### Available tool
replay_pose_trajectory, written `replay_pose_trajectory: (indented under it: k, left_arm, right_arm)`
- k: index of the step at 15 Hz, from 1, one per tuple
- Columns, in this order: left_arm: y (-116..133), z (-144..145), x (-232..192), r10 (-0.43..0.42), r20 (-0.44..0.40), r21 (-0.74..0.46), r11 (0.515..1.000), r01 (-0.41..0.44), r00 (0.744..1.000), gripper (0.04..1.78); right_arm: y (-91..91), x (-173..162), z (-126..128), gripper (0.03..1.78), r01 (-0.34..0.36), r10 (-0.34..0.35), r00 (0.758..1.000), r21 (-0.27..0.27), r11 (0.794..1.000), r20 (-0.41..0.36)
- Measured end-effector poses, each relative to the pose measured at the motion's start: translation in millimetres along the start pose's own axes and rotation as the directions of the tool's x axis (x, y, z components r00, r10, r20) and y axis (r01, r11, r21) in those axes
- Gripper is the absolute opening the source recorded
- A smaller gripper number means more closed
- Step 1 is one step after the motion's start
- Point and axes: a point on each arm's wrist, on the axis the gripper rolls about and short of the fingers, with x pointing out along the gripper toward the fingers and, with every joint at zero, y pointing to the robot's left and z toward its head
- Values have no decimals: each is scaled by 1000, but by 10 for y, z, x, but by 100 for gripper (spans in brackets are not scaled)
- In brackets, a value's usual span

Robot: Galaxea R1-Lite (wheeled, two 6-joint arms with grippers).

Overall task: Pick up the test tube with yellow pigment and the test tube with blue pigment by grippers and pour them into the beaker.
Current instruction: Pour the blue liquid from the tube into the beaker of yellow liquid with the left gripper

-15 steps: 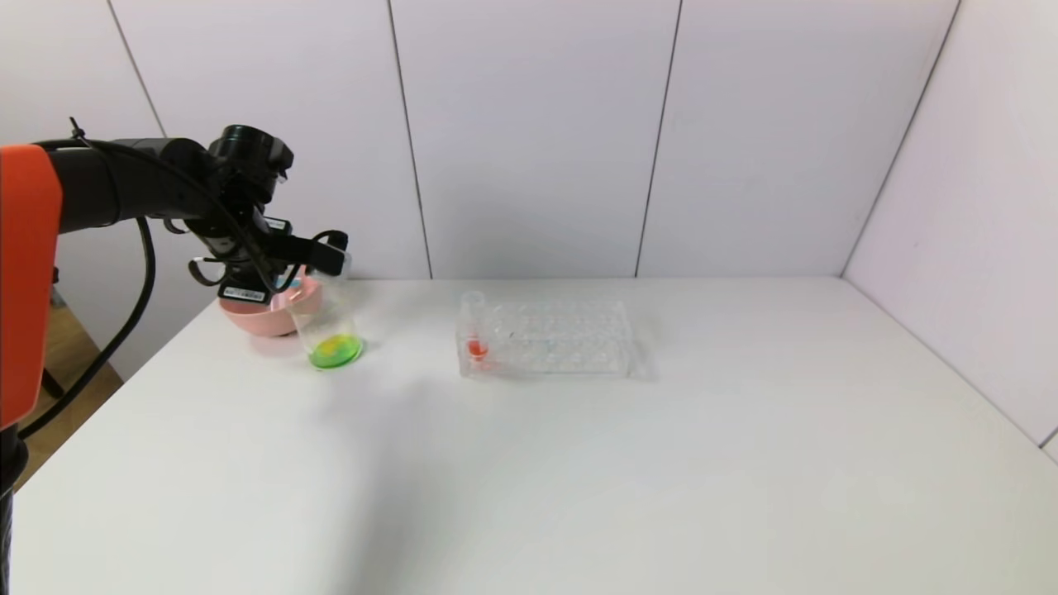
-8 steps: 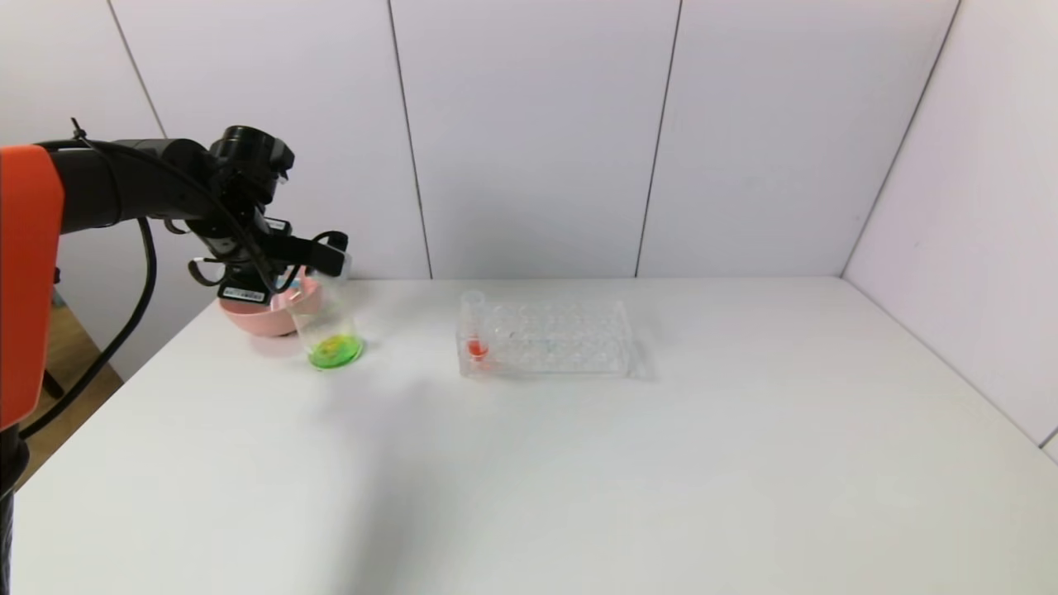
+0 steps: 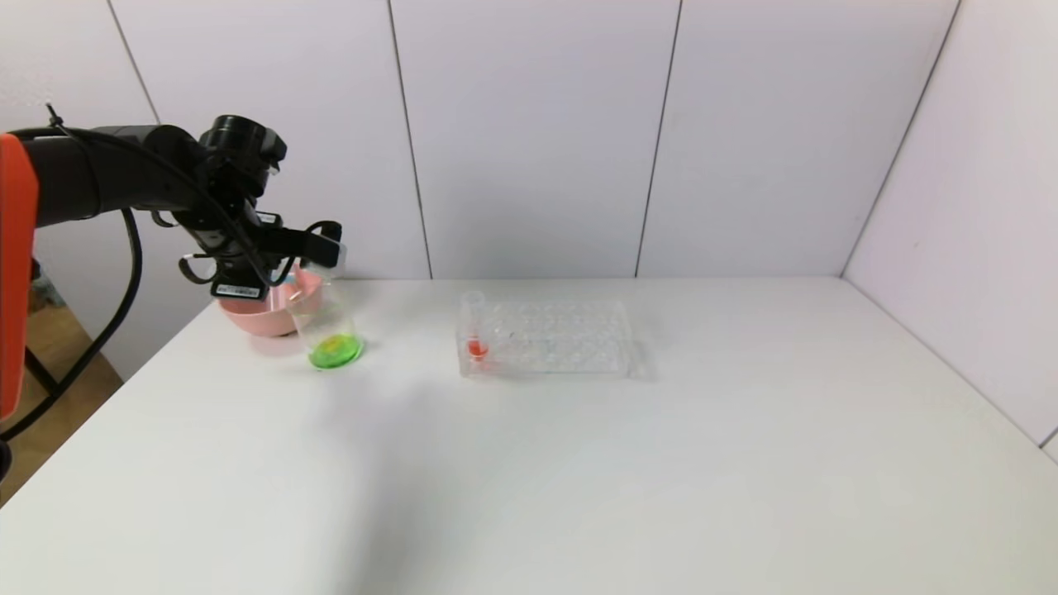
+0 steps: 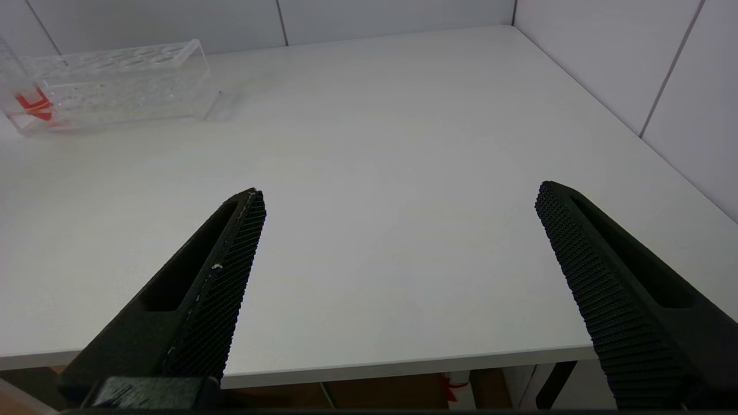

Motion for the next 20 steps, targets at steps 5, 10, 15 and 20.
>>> replay_pose_trajectory:
  k: [5,10,15,20]
  left_arm:
    - [19,-34,-93,14,-1,-7,1000,-14,1000,46]
    - [13,-22,-69,10,-10,-3,1000,-10,1000,46]
    - [-11,27,-26,-5,-47,15,1000,6,999,46]
    - [-18,38,-13,-9,-63,20,1000,10,998,46]
  right_arm:
    - [0,0,0,171,0,0,1000,0,1000,0]
    - [0,0,-1,171,0,0,1000,0,1000,-1]
    - [0,0,0,171,0,0,1000,0,1000,-1]
    - [0,0,0,171,0,0,1000,0,1000,0]
